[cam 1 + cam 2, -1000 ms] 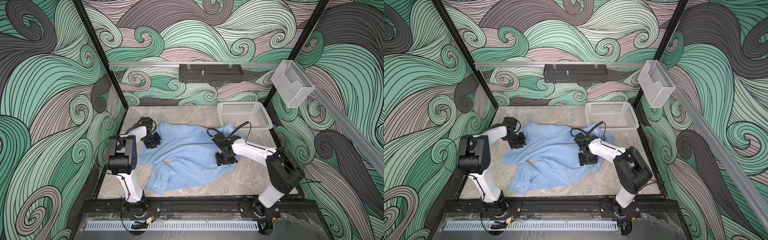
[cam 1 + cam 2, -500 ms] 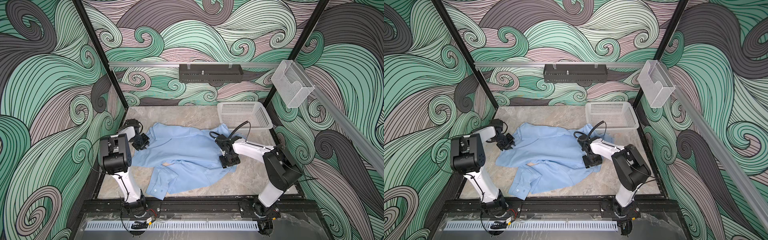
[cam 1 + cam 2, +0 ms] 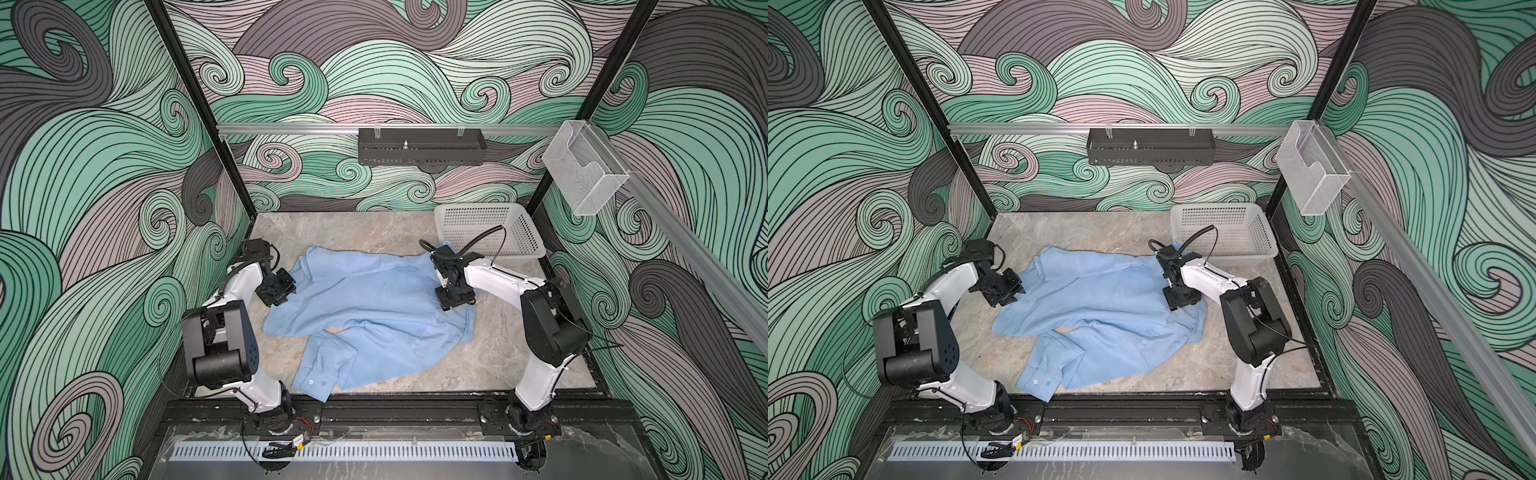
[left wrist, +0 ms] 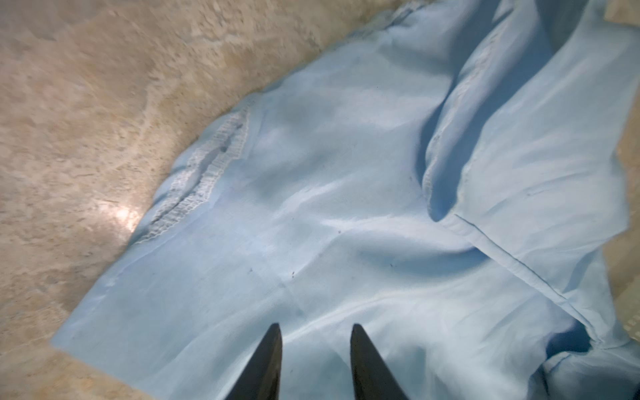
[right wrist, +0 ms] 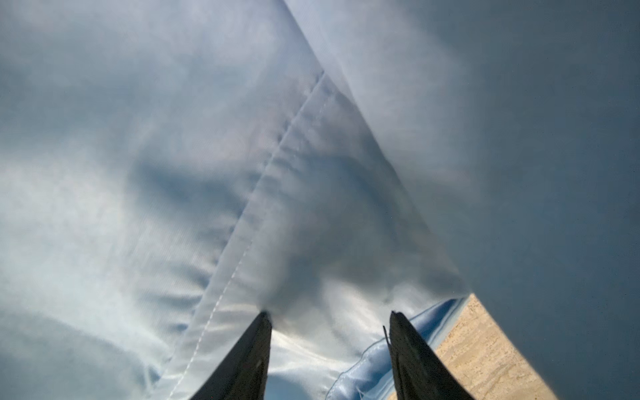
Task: Fold and stack the long sleeve shirts
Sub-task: 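Pull the shirt edges with both grippers to flatten it on the table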
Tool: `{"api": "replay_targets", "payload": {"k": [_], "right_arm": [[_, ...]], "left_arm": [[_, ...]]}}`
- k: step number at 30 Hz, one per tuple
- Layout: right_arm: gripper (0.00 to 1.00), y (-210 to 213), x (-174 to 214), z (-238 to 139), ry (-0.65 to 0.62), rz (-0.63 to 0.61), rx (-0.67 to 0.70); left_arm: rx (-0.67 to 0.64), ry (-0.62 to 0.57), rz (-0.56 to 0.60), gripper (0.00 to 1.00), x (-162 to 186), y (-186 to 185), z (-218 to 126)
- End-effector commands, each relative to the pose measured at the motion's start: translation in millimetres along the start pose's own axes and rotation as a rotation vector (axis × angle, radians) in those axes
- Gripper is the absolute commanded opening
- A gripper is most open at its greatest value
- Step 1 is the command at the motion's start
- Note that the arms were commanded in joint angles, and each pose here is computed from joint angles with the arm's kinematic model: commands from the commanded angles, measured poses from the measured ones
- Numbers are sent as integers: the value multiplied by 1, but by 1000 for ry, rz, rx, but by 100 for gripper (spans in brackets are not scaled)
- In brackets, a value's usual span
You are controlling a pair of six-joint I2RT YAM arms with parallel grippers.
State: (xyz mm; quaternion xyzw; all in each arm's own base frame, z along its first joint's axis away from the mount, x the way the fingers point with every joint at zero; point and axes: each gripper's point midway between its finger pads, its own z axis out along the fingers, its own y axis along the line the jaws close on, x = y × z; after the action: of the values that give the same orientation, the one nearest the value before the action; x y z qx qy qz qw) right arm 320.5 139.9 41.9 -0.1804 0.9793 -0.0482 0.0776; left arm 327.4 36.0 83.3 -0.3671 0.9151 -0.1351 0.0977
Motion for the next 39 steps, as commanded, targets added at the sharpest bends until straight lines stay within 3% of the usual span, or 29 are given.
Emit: {"api": "replay_targets", "payload": {"k": [1, 7, 11, 18, 24, 28, 33, 39], "right_arm": [[56, 37, -17, -34, -126, -4, -141], [62, 73, 8, -65, -205, 363, -225], [66, 64, 45, -49, -210, 597, -177], [70, 49, 78, 2, -80, 735, -98], [66, 20, 86, 36, 11, 756, -11], [64, -15, 71, 35, -3, 745, 47], [64, -40, 27, 35, -25, 613, 88], [61, -28, -25, 39, -43, 439, 12]], "left_arm": [[58, 39, 24, 37, -1, -16, 2], [21, 104, 137, 35, 1, -60, 27], [-22, 154, 155, 35, 8, -58, 50], [-131, 234, 149, 36, 11, -37, 82], [-212, 248, 131, 37, -8, -25, 91], [-253, 249, 134, 38, -24, -18, 90], [-224, 336, 127, 40, -10, -18, 105], [-197, 367, 124, 42, 1, -20, 109]]}}
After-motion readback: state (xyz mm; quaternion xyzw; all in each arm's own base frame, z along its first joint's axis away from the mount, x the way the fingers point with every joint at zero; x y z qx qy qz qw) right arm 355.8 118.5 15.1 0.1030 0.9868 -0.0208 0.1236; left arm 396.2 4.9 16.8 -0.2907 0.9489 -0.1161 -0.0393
